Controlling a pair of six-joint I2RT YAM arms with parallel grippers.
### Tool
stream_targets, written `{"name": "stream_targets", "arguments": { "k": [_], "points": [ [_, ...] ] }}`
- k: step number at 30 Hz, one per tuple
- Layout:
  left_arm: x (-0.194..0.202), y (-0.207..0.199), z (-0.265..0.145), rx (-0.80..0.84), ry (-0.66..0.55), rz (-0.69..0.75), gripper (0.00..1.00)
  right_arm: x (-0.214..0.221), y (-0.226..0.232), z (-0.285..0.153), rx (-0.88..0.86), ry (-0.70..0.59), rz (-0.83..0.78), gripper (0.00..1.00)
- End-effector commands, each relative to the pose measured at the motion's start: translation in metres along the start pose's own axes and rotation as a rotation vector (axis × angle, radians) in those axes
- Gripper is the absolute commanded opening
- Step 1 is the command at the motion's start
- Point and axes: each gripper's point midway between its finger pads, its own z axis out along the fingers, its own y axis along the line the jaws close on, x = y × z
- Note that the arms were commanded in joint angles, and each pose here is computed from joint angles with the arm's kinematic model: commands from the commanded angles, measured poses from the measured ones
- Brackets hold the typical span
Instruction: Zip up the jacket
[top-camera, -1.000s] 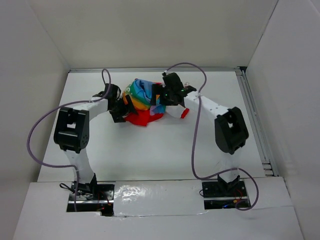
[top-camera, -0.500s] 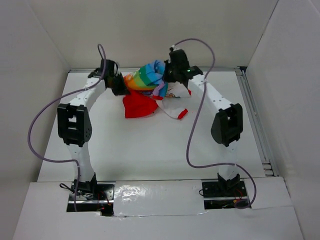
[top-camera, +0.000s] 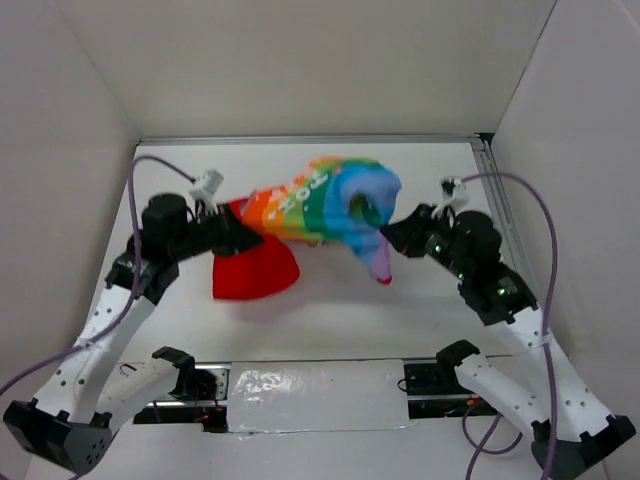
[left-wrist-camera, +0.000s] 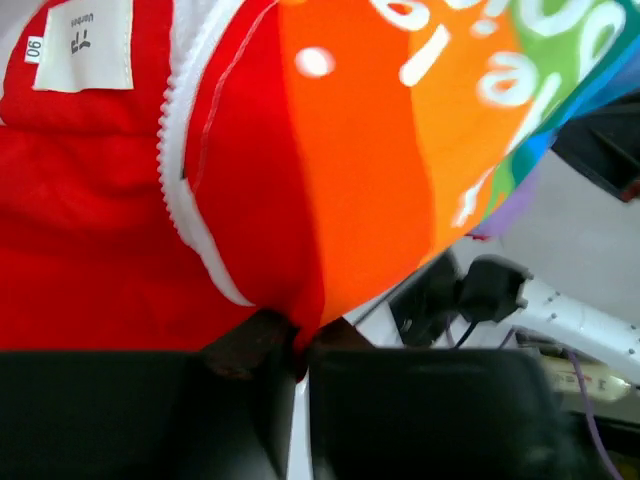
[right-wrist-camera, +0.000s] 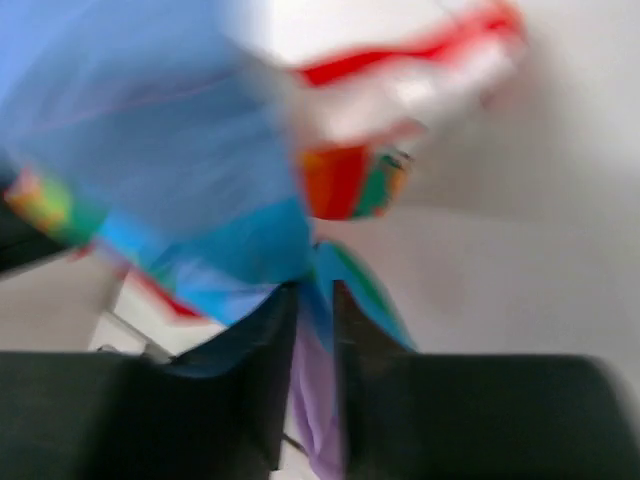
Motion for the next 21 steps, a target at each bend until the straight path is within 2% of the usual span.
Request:
{"name": "stream_targets", "arguments": {
  "k": [1,2,4,5,6,10,13,16,19,20,21],
  "points": [
    [0.099,0.047,0.002,-0.066,0.216,-0.217,0.22,0.118,-0.124,-0.02,0.493,0.186,0.265,0.31],
    [0.11,0.039,-0.007,-0.044,0.231,-0.225,0.29,0.141,-0.139,-0.038,0.581,0.247,0.292,0.53],
    [0.127,0.032,-0.019,-0.011,0.263,-0.231,0.48,0.149,-0.15,-0.06,0.678,0.223,0.362,0.81],
    [0.127,0.029,-0.021,0.002,0.26,-0.226,0.61,0.145,-0.149,-0.063,0.684,0.198,0.379,0.98],
    [0.128,0.026,-0.024,-0.001,0.26,-0.228,0.99,0.136,-0.144,-0.065,0.658,0.162,0.379,1.0],
    [0.109,0.01,-0.031,-0.001,0.227,-0.178,0.99,0.086,-0.116,-0.062,0.543,0.042,0.328,1.0],
    [0.109,0.021,-0.024,-0.093,0.254,-0.206,0.99,0.082,-0.094,-0.044,0.428,0.098,0.301,1.0],
    [0.104,0.045,-0.02,-0.26,0.226,-0.265,0.99,0.111,-0.09,-0.023,0.392,0.244,0.293,1.0],
    [0.099,0.069,-0.013,-0.443,0.224,-0.369,0.99,0.142,-0.099,-0.007,0.466,0.361,0.297,1.0],
    [0.095,0.071,-0.01,-0.457,0.218,-0.365,0.99,0.158,-0.105,-0.001,0.51,0.415,0.278,1.0],
    [0.089,0.074,-0.005,-0.476,0.215,-0.359,0.99,0.162,-0.113,0.001,0.569,0.41,0.291,1.0]
  ]
}}
